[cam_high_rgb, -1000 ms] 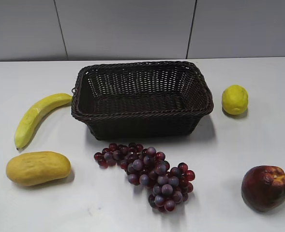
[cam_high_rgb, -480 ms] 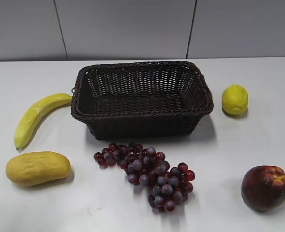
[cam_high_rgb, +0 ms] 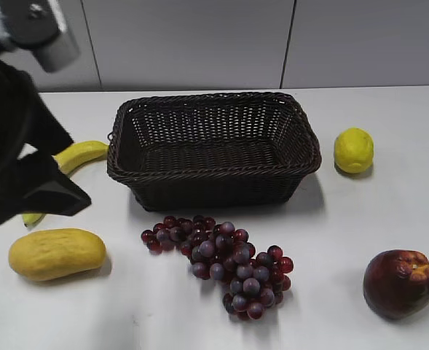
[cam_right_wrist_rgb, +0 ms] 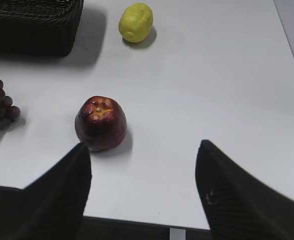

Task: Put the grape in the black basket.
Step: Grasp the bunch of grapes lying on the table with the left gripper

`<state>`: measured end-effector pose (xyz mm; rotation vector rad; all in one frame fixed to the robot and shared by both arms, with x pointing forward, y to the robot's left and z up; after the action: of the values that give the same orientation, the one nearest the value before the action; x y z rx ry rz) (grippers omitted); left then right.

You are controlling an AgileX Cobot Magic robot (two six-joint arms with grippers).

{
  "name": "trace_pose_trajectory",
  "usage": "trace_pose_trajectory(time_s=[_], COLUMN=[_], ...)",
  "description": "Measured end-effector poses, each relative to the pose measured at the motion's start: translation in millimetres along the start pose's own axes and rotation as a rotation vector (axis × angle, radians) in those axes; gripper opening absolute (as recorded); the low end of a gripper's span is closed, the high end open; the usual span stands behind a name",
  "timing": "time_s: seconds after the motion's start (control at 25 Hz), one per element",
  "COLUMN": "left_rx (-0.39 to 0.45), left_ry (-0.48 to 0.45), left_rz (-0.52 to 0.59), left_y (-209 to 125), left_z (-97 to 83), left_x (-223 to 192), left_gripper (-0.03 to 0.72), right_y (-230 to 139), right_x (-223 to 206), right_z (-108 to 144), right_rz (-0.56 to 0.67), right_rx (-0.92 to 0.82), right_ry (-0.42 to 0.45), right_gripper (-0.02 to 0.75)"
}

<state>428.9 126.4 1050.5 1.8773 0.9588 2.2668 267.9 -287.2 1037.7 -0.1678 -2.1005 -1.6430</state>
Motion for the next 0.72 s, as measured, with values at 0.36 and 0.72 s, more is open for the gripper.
trace_pose_trajectory(time_s=[0.36,0.72], left_rx=[-0.631,-0.854], left_ry=[-0.134,-0.112], left_rz=[0.054,0.09], left_y=[34,40], left_z=[-35.6,-46.6], left_x=[-78,-151], left_gripper=[0.593,0.593], right_y=[0,0], right_x=[0,0], right_z=[0,0], right_rz=[0.0,0.0], right_rx=[0.0,0.0], right_ry=[0.0,0.0], right_gripper=[0.498,0.498])
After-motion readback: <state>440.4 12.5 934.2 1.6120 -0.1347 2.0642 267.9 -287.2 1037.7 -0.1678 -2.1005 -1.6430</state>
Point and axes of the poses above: a point on each arm's last joint axis where the gripper is mounted, x pointing back along that axis away from the gripper, z along the wrist's bending axis when the last joint is at zero, y = z × x, the point moved 4 cm from there along -x, pointing out along that axis toward the gripper, and after that the axes turned 11 degrees about x, right-handed, at the moved point
